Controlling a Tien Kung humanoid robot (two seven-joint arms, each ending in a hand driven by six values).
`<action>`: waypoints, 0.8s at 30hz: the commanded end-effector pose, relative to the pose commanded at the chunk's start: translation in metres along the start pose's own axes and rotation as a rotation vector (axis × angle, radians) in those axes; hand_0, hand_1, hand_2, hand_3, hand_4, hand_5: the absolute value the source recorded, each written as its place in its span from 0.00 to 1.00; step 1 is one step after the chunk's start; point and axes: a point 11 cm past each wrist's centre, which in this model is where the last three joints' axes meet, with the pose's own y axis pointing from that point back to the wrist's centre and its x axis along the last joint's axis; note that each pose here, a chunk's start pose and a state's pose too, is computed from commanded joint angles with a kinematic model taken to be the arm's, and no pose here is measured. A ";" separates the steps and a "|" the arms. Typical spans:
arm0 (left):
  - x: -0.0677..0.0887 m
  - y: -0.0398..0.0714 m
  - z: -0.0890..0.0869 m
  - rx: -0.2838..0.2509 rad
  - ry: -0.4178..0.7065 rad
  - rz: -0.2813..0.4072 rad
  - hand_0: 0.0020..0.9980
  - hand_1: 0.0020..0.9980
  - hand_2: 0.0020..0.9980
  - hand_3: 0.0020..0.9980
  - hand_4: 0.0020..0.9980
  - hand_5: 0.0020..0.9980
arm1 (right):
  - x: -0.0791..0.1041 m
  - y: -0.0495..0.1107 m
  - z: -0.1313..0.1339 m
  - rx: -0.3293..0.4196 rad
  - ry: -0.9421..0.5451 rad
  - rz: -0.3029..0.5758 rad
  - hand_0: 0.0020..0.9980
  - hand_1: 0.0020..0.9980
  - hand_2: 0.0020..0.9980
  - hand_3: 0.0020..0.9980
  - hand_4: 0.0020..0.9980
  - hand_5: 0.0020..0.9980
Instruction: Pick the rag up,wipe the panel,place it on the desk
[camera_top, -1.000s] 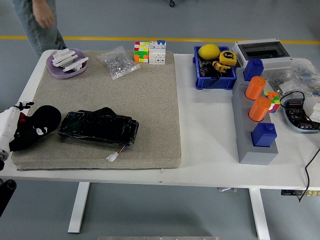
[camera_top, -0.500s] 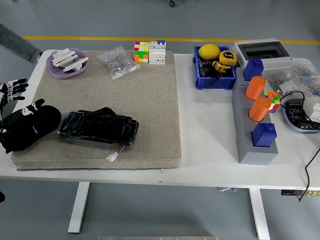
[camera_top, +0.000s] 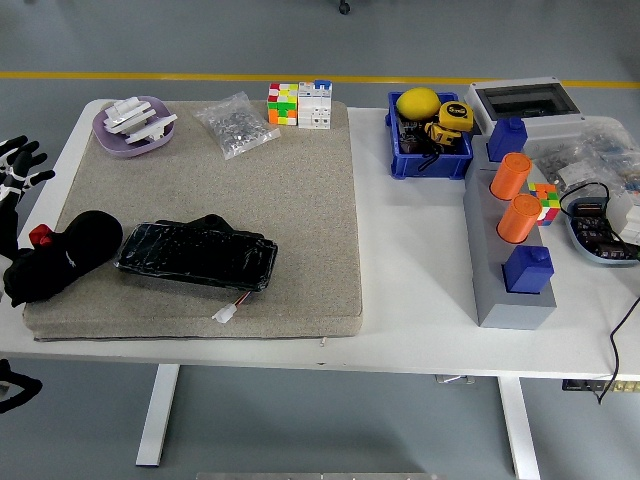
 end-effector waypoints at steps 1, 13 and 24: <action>0.001 0.001 0.000 0.003 -0.002 0.002 0.53 0.67 0.68 0.62 0.93 0.43 | 0.000 0.000 0.001 -0.003 0.001 0.000 0.52 0.56 0.65 0.55 0.93 0.41; 0.002 0.005 -0.008 0.042 -0.012 -0.011 0.53 0.67 0.66 0.60 0.91 0.42 | 0.001 0.000 0.003 -0.007 0.005 -0.005 0.52 0.56 0.65 0.55 0.93 0.41; 0.001 0.011 -0.016 0.071 -0.005 -0.002 0.53 0.67 0.64 0.59 0.89 0.40 | -0.007 0.000 -0.005 0.007 0.012 -0.029 0.53 0.56 0.65 0.55 0.93 0.41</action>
